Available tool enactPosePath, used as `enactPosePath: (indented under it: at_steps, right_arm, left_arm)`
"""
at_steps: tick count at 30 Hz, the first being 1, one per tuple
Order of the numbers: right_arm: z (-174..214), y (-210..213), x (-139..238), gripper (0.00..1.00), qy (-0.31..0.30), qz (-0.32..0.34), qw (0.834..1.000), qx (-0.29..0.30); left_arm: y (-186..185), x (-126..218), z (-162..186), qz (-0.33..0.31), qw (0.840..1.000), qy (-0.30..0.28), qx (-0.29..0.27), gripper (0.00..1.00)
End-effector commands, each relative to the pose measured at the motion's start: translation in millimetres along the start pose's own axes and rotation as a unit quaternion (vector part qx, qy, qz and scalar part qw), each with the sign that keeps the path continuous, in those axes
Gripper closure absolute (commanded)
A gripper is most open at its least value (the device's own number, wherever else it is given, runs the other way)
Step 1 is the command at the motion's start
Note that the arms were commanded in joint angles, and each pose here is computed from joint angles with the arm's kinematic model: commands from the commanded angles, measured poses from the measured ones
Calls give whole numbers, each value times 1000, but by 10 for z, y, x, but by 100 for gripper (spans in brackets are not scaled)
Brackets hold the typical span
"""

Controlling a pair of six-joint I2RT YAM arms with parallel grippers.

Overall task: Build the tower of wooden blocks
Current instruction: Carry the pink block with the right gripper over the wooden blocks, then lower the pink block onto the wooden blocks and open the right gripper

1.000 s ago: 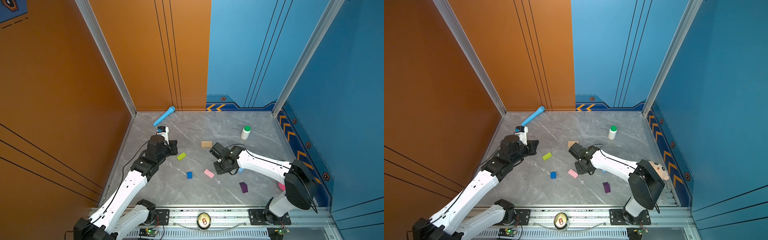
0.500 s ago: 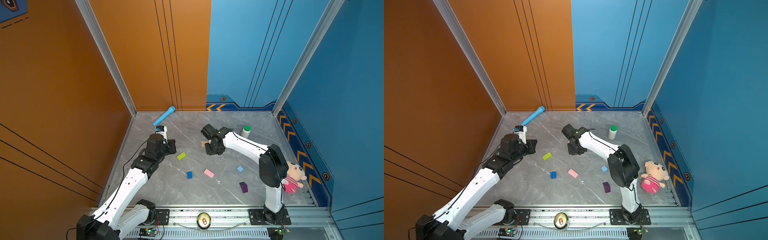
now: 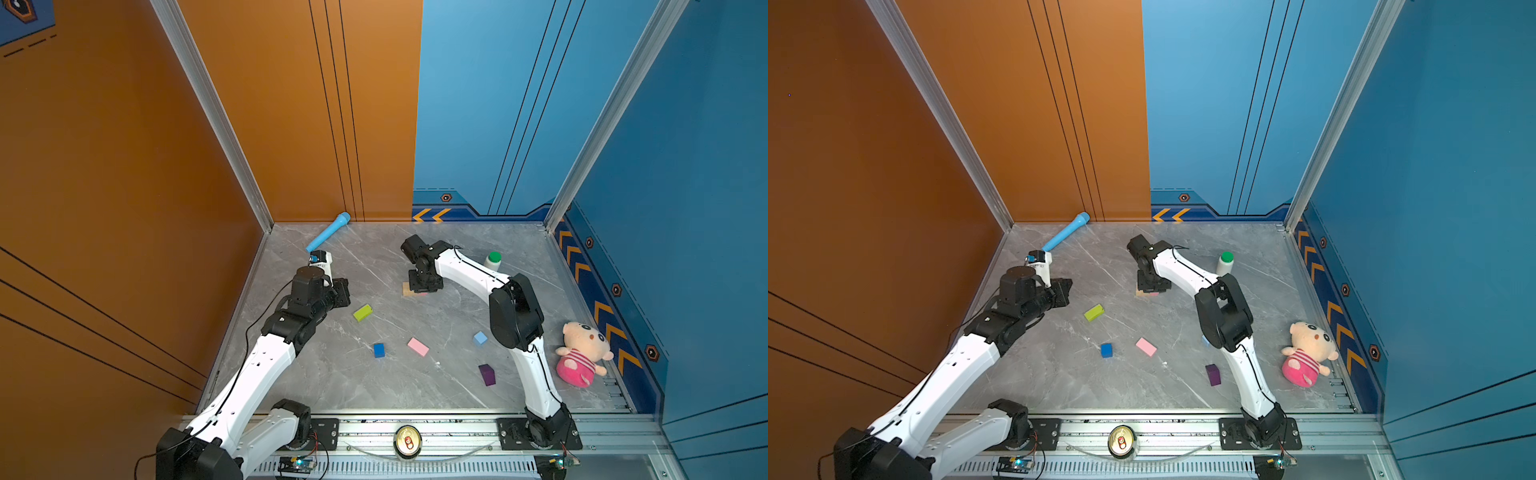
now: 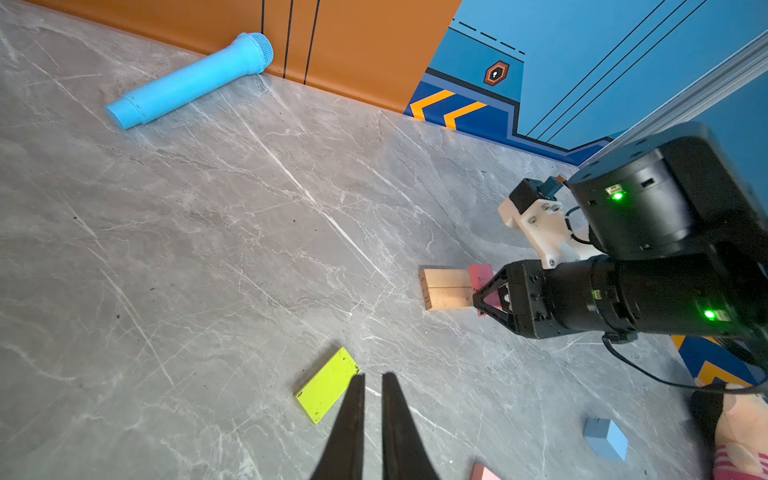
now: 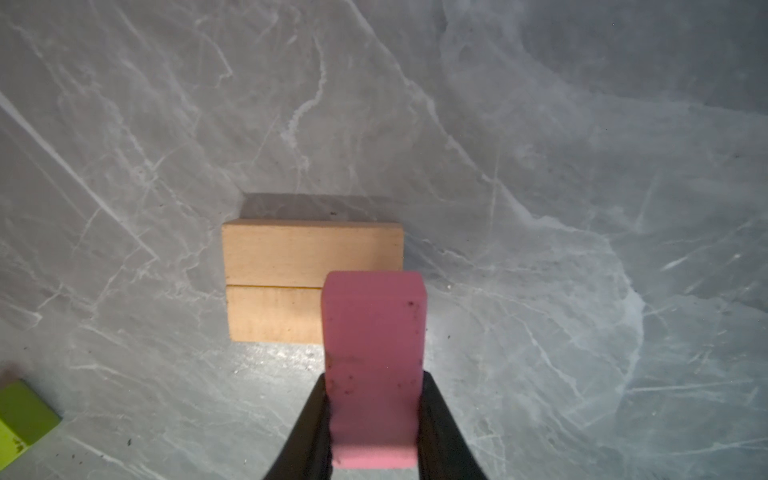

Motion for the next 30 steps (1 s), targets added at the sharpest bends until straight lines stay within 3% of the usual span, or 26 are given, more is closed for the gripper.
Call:
enactPosePath:
  at_steps: [1,30]
  right_arm:
    - [-59,22,58,99,-11,9,1000,-9]
    - [-34,57,-124,91,7,11,1000,-8]
  left_arm:
    - [27,-3,30,1,1000,1,-6,88]
    - [64,-26,61,-2,1000,7,-3,88]
Point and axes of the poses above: each gripper's point midway between its finger pads, its own x axis back along the fingers, its own y axis along the line the jaws close on, z = x × y, the point moved 4 cm from there along x, back along the fingers, and after that the axes turned 15 degrees about -x, right-handed, at the moved point
